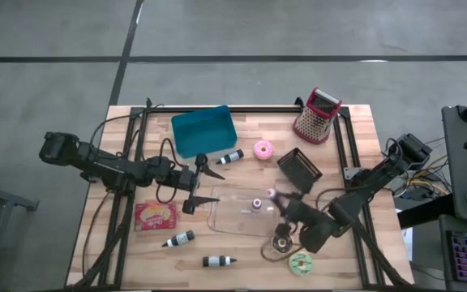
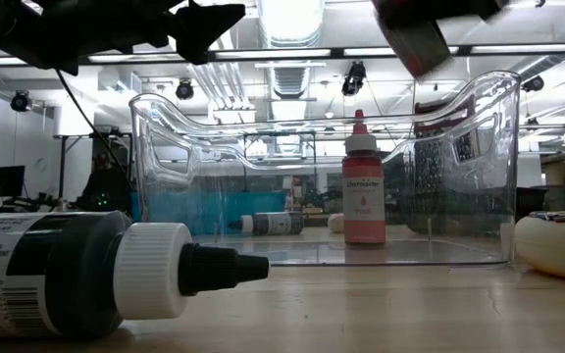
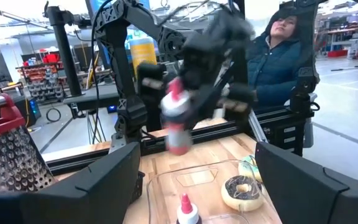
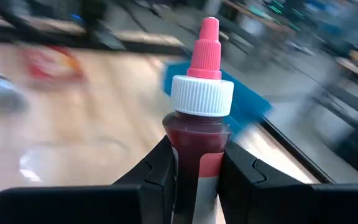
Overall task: Pick & Place Food Item
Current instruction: Put the pink food coloring bottle into the transparent bin
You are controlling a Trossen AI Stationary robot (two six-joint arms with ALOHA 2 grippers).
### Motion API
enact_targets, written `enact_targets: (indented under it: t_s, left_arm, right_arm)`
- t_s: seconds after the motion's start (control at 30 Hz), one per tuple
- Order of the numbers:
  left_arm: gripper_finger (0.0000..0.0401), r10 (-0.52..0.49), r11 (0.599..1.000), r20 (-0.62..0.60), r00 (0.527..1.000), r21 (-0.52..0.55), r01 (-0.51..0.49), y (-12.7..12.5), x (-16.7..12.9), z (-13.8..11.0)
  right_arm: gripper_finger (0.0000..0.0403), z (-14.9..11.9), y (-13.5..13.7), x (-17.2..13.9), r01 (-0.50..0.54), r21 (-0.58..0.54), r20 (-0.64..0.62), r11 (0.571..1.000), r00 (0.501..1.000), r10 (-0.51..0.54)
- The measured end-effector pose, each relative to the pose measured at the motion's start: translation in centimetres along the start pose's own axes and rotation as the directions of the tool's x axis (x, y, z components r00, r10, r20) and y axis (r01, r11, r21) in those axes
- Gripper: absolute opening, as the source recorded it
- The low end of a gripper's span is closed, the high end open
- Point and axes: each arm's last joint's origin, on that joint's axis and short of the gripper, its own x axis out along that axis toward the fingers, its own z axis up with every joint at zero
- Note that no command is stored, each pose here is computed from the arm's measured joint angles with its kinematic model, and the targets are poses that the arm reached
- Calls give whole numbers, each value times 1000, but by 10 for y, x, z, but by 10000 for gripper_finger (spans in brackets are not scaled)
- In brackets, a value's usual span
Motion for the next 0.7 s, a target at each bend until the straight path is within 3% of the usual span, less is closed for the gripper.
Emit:
enact_targets:
  t_s: [0.1, 0.23, 0.47, 0.7]
  left_arm:
    - [321, -10, 1000, 2, 1000, -2, 10, 0, 0, 0]
    - [321, -15, 1000, 13, 1000, -10, 16, -1, 0, 1]
    - [321, -24, 999, 80, 997, -30, 27, -1, 0, 8]
    - [321, 13, 998, 88, 996, -65, -7, 1, 2, 11]
  right_arm:
    - [77, 24, 6, 5, -150, -29, 99, 988, 983, 152]
    - [75, 45, 1, 20, -326, -56, 253, 944, 910, 329]
    - [75, 25, -26, 68, -407, 2, 327, 913, 863, 385]
    - [75, 12, -48, 88, -446, 17, 378, 895, 831, 408]
